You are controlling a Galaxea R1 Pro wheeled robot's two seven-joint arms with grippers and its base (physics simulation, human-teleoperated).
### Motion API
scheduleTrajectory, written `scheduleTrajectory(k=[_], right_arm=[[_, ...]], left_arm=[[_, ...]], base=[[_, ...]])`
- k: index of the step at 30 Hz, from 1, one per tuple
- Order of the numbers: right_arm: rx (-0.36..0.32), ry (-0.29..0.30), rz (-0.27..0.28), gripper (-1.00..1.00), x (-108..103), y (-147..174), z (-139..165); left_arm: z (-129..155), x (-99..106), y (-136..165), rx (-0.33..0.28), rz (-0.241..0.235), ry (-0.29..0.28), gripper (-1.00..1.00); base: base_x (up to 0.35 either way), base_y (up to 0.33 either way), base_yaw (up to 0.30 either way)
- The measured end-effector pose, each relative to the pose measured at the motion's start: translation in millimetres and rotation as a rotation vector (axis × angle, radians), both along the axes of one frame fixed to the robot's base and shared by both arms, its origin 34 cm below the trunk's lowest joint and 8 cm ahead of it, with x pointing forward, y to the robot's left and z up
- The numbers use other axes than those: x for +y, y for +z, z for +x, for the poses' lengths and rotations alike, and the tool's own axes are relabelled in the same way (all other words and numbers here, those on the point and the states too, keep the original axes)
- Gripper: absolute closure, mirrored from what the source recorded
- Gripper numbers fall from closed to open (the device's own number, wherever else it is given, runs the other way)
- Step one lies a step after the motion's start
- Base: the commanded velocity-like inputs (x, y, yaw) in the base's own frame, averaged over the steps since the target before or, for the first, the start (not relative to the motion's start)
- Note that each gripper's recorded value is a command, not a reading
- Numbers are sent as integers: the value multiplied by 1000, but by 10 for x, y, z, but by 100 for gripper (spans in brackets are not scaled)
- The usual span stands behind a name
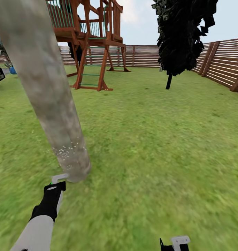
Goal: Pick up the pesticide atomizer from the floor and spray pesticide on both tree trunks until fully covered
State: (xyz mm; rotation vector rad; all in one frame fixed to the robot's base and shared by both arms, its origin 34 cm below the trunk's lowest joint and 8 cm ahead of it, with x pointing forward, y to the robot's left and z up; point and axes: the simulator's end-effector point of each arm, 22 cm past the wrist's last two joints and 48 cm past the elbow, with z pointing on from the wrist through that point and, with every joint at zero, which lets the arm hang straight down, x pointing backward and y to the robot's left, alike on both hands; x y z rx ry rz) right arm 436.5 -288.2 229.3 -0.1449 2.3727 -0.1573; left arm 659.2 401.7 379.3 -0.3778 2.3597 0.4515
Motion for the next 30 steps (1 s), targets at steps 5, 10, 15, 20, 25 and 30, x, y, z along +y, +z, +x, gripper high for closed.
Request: scheduleTrajectory(k=[5, 10, 15, 20, 25, 30], right_arm=[[-1, 0, 1, -100, 6, 2, 4], [-1, 0, 1, -100, 5, 4, 5], [-1, 0, 1, -100, 6, 3, 5], [-1, 0, 1, -100, 6, 2, 5], [-2, 0, 1, -100, 7, 4, 6], [-1, 0, 1, -100, 7, 3, 4]], left_arm=[[0, 9, 5, -1, 0, 2, 100], [-1, -1, 3, -1, -1, 2, 100], [1, -7, 2, -2, -2, 2, 100], [1, -6, 1, -2, -2, 2, 100], [-4, -10, -3, 0, -4, 3, 100], [-9, -6, -7, 2, -4, 3, 100]], base=[[61, -273, 0], [139, -273, 6], [95, -272, 96], [19, -273, 253], [145, -260, 276], [197, -232, 206]])
